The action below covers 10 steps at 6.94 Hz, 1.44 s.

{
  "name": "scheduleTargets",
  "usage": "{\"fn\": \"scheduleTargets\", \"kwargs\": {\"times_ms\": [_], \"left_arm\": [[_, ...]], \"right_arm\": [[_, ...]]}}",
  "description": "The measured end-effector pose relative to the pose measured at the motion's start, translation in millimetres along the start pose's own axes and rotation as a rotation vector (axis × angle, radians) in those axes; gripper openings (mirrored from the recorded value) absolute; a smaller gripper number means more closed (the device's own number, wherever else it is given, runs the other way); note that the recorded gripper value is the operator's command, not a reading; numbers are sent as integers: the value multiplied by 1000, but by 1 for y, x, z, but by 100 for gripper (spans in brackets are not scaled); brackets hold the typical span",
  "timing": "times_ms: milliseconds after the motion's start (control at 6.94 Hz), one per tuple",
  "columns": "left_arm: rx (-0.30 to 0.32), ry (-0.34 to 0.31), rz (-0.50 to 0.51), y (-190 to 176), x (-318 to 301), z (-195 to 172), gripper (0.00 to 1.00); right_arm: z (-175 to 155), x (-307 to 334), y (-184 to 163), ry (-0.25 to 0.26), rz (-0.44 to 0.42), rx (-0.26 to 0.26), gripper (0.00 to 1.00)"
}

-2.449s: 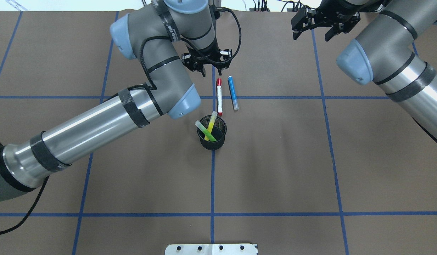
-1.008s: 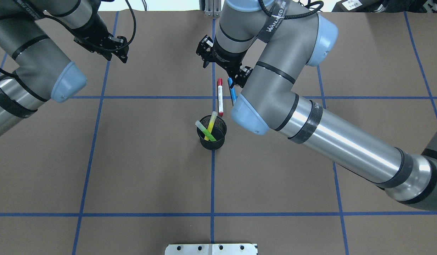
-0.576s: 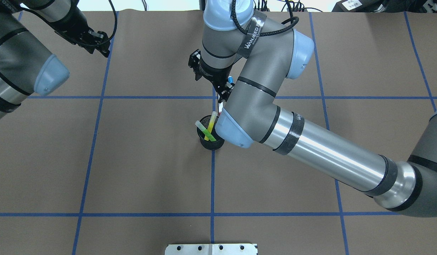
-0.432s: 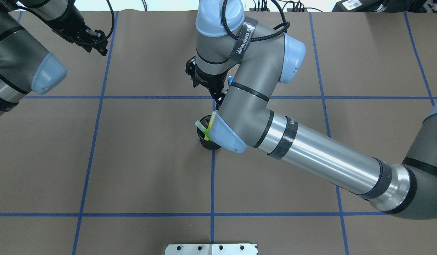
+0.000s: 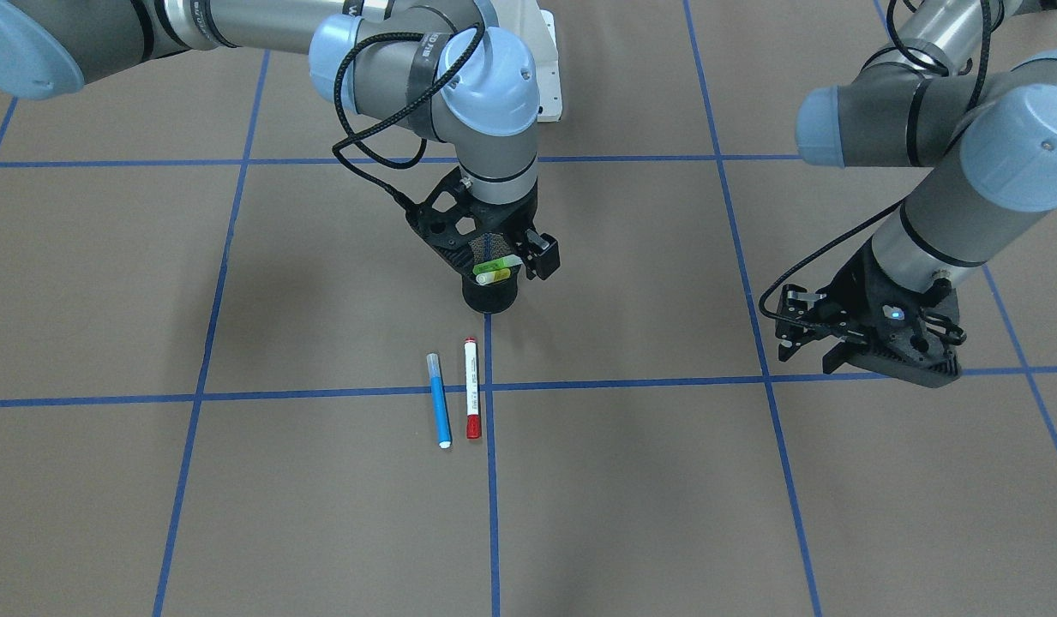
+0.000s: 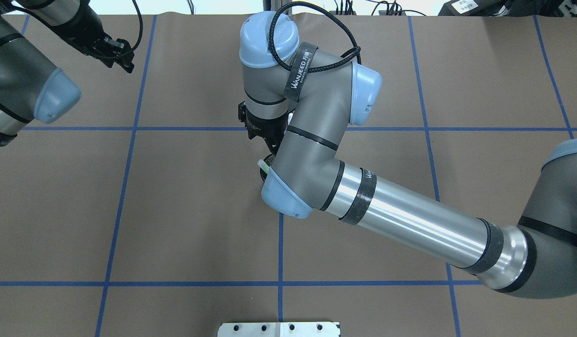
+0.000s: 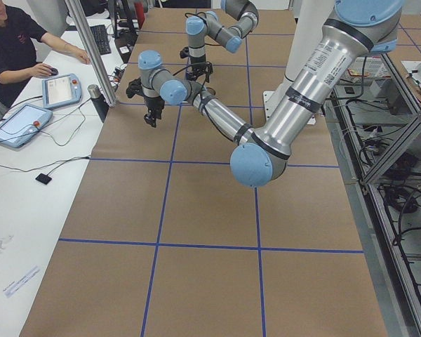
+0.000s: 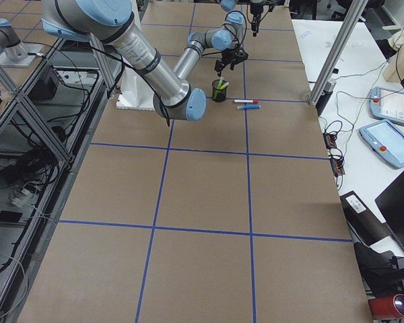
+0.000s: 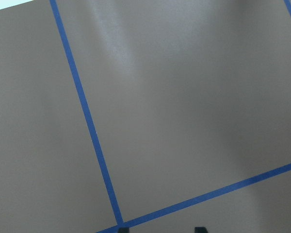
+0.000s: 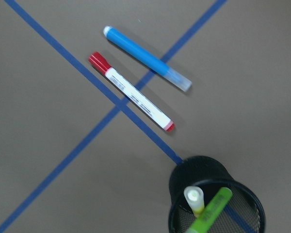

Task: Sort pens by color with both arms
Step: 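Move the right gripper over the cup while the left arm retracts, then lower the right gripper onto the green highlighter in the cup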

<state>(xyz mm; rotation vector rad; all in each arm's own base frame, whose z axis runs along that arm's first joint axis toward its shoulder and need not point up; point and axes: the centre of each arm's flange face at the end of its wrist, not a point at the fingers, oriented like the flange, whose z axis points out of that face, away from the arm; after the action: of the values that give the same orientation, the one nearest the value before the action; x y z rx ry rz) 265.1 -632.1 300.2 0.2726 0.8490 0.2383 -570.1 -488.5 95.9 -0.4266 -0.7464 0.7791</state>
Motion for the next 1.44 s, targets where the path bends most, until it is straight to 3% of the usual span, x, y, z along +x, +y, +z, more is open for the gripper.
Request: {"fn": "scheduleTargets", "kwargs": {"times_ms": [288,576,1441], "left_arm": [[0,-1,1,2,-2,0,55],[-3,-3,-1,4,-5,2,55],[-8,-14,44,8,-18,4,55]], "right_arm": [[13,-2,4,34,42,-13,76],[22,-4,1,53,87,-9,70],[36,-1,0,81,150,-12,69]]}}
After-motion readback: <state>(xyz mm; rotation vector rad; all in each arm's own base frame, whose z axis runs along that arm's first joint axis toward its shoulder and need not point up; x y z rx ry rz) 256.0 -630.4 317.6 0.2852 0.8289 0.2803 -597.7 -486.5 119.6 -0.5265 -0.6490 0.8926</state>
